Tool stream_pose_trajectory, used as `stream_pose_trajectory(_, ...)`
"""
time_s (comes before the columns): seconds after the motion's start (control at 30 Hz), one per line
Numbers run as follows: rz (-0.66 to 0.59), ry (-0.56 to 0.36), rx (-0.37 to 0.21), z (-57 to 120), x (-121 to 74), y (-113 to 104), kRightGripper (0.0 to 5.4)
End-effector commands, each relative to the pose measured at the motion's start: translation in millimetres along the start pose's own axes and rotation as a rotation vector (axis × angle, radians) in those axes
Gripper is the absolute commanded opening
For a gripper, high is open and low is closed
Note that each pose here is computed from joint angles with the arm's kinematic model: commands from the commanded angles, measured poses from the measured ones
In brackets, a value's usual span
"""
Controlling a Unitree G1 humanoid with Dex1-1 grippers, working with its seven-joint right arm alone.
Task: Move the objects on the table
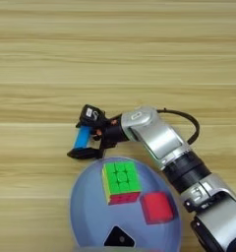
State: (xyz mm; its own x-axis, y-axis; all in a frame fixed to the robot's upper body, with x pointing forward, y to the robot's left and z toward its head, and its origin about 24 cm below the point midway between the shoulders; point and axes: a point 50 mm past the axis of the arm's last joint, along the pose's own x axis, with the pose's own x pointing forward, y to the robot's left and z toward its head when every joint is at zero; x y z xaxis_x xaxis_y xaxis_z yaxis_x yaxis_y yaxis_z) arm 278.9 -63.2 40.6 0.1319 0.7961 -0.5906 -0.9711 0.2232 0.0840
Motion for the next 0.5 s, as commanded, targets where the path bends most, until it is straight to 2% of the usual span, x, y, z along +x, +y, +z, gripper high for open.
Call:
stream_pose_trajectory(0.03, 0.009, 0.009, -0.008, 2.8, -8.8, 2.7, 4.51)
stream_pose_trajectory(0.5, 0.041, -0.02, -0.001, 7.6, -11.0, 10.9, 4.51)
